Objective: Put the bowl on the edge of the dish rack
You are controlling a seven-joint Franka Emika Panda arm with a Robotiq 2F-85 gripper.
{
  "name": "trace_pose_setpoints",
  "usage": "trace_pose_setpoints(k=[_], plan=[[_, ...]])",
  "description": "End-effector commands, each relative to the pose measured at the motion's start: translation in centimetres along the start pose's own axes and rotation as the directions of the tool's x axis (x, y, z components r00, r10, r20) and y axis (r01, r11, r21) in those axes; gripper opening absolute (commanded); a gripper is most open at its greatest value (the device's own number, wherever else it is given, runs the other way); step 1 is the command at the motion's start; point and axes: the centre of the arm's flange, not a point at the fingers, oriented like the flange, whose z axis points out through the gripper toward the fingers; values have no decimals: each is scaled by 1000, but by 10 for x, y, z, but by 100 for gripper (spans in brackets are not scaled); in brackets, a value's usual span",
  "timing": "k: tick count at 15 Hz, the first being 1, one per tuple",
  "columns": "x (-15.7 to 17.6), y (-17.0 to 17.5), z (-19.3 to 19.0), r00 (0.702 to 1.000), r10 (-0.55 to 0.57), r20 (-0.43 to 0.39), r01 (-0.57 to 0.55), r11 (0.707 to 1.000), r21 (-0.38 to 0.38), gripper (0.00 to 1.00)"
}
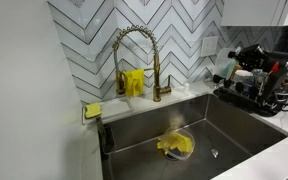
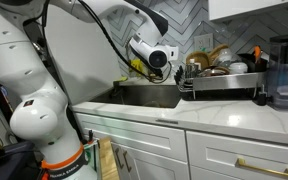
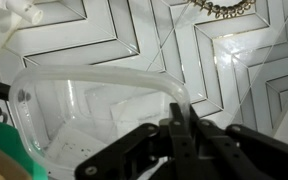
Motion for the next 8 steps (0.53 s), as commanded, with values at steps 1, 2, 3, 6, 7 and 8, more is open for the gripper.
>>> trace_pose_setpoints(k=[1, 2, 3, 6, 7, 8], plan=[[4, 4, -14, 999, 43, 9, -43, 999, -11, 2], [5, 7, -16, 998, 55, 12, -54, 998, -22, 2], [5, 8, -17, 998, 65, 13, -65, 998, -26, 2], [5, 12, -22, 996, 88, 14, -87, 995, -46, 2], [5, 13, -24, 995, 95, 17, -94, 994, -62, 2], [5, 14, -25, 995, 99, 16, -98, 993, -68, 2]])
